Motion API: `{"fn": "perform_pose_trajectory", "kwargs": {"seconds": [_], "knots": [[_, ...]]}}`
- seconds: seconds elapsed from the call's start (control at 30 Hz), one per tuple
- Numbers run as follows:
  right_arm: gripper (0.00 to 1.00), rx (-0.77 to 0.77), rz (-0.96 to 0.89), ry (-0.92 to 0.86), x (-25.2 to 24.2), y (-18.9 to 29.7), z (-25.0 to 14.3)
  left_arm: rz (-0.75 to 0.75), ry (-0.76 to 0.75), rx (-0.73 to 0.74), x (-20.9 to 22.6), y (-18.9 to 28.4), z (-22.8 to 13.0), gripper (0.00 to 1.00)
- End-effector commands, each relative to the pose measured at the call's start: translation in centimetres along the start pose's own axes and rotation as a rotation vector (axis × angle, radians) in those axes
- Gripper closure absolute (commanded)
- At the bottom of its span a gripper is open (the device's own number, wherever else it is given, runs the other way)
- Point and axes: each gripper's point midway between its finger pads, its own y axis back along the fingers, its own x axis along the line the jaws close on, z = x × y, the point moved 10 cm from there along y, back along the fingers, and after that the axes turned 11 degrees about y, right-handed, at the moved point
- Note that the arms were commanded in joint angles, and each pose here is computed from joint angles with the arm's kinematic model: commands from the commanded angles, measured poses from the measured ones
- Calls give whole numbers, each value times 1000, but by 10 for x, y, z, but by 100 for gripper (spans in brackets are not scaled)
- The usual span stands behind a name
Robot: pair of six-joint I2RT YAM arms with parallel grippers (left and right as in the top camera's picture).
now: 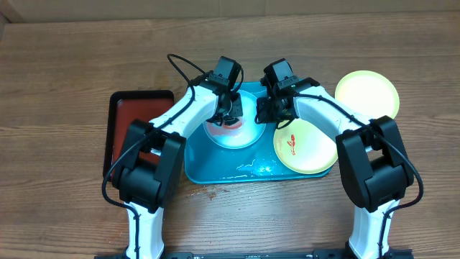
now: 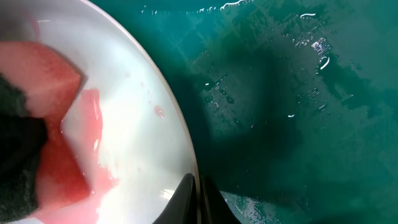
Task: Clean dirty plates on tray and stack at the side
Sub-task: 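Scrub the white plate with the left sponge while right gripper holds rim, then return the left sponge to the black tray and lift the white plate right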
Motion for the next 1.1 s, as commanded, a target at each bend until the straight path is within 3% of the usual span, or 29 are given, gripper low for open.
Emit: {"fn": "perform_pose_trajectory", "kwargs": {"seconds": [0.0, 0.2, 0.6, 0.77, 1.07], "knots": [[96, 34, -72, -1, -8, -7, -10, 181, 26, -37, 37, -10, 13, 96], [96, 30, -85, 0, -9, -6, -9, 277, 43, -176, 45, 41, 30, 96], [96, -57, -148, 177, 1, 36, 18, 92, 77, -335, 36, 140, 33, 96], [96, -129, -364, 321, 14, 78, 29, 137, 123, -294, 61, 154, 32, 96], [96, -319, -1026, 531, 72, 149, 34, 281, 276, -176, 126, 158, 37, 96]]}}
